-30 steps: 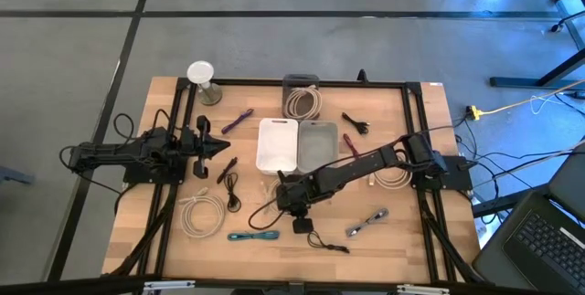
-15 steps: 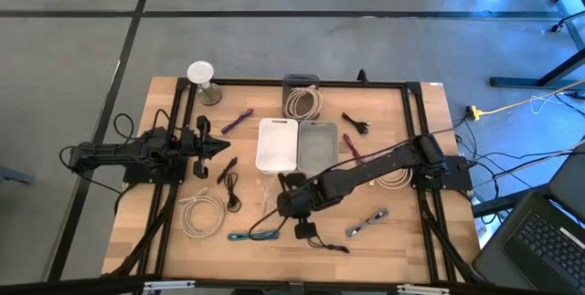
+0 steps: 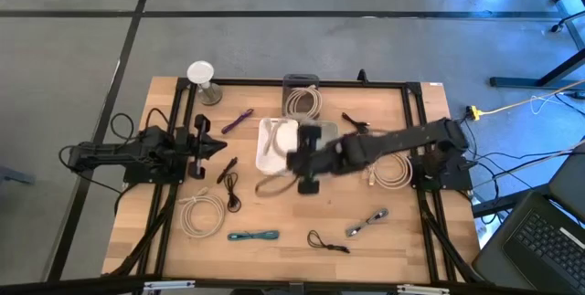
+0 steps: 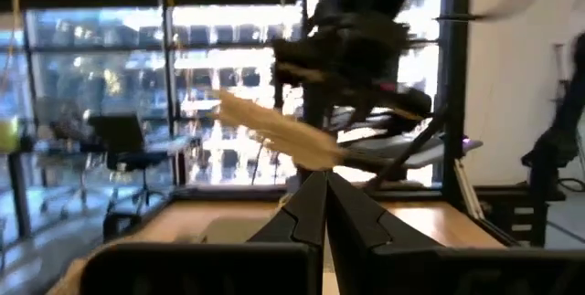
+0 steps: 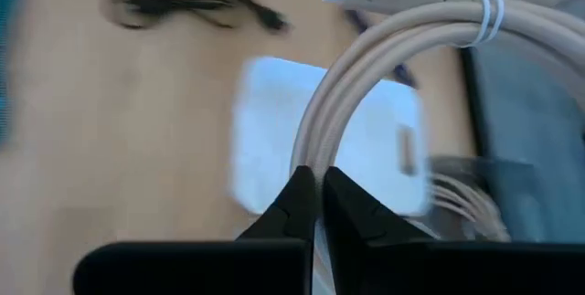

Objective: Pick & Place USB Port
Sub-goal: Put the brown HDMI cable into the black bin

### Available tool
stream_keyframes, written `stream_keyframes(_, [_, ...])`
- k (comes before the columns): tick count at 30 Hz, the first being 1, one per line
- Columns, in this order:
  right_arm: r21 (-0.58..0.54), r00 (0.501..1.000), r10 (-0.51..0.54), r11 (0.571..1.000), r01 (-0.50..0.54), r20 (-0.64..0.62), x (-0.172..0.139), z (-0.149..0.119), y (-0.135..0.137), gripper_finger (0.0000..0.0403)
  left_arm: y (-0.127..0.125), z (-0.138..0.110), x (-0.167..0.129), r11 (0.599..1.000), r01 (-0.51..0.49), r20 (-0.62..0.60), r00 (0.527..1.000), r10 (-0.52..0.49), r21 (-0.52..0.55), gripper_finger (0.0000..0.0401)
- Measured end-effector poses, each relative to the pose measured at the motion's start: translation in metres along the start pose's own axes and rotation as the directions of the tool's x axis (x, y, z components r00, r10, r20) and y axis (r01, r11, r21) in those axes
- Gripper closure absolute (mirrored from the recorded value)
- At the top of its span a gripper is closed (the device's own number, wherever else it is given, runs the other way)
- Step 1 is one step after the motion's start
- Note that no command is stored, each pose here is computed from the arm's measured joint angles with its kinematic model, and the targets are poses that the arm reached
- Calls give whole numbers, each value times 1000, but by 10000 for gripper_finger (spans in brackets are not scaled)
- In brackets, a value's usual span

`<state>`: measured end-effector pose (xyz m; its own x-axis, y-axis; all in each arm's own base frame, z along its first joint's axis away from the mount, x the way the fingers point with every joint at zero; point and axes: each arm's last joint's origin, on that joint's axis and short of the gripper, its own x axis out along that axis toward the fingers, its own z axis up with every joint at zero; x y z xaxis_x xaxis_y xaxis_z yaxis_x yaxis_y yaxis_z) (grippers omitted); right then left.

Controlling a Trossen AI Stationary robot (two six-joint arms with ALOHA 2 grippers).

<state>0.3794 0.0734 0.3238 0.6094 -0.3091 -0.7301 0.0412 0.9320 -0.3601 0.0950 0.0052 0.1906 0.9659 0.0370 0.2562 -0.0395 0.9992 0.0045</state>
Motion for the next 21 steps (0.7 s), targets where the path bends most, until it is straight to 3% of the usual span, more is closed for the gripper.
stream_keyframes(3, [59,993,-26,998,19,112,-17,-11,-31,396,0,0,0,999,3,4,1000,-3,33,397])
stream_keyframes(7, [114,967,61,989,-92,246,-20,-34,-69,396,0,1,1,998,-4,14,1000,3,59,397])
stream_keyframes(12, [245,971,8,967,-68,238,-11,-56,-122,397,0,4,2,996,-8,45,999,4,85,397])
stream_keyframes(16, [233,960,48,966,-115,275,7,-62,-148,397,0,3,3,996,-7,30,1000,4,86,397])
stream_keyframes(21, [302,976,92,941,-150,197,36,-80,-176,397,0,1,4,996,-7,8,1000,6,86,397])
